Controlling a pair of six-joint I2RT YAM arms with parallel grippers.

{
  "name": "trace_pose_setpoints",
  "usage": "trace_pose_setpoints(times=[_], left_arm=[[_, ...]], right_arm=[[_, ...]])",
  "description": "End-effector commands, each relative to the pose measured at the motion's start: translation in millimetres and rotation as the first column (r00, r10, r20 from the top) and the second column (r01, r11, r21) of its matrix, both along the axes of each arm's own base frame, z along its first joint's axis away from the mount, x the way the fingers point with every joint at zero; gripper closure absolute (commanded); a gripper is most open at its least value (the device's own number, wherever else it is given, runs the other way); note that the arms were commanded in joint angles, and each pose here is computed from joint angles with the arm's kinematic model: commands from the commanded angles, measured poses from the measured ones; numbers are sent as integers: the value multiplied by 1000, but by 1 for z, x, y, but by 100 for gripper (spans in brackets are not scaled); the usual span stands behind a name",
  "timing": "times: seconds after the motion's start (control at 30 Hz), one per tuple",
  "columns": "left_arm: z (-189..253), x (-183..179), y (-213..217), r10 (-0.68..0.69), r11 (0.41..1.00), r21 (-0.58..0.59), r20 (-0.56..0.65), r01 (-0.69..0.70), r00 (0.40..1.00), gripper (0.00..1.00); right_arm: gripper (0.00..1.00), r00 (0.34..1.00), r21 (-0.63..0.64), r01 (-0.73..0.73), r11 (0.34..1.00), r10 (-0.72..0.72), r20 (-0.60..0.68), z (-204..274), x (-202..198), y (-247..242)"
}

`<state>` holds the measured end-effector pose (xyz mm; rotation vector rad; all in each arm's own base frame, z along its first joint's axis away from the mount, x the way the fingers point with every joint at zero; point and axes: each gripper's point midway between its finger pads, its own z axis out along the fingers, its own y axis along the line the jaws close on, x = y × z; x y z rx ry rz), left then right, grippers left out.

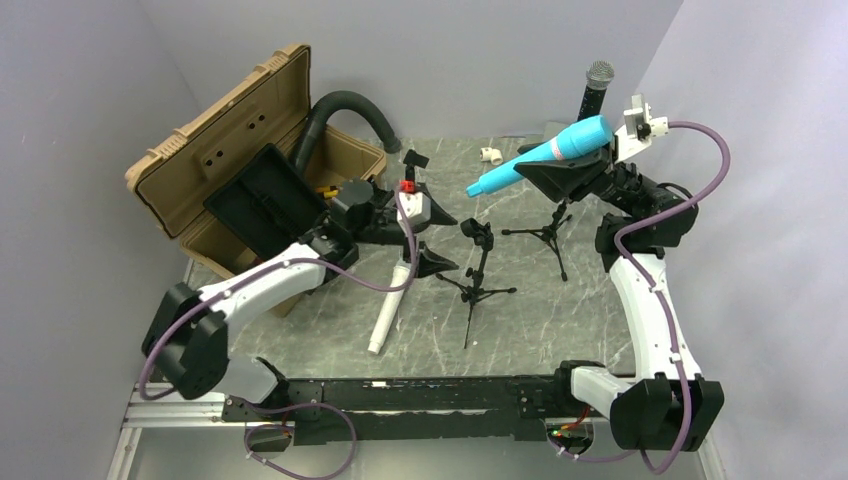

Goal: Remove the microphone from the stand

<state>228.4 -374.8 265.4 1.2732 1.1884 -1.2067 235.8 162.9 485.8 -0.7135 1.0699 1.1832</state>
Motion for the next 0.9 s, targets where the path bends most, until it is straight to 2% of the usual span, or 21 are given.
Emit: trace_pose_setpoints(times=[0.0,0.17,0.4,0.67,0.87], left_arm=[[23,10,32,86,992,87,102,-95,991,1],[59,14,68,192,971,112,167,-212,967,1],[120,3,91,256,954,92,250,-287,934,0],[175,-5,67,211,976,12,184,-217,960,1],[189,-4,36,166,986,6,145,-168,975,1]], right_arm=[[100,999,11,15,1000,-16,47,13,4,3],[100,998,-12,-45,999,45,32,6,4,27],[100,991,-38,-132,991,132,20,-2,3,50],[100,976,-40,-218,975,219,14,-9,-3,68],[100,969,-48,-246,968,247,15,-10,-8,74]])
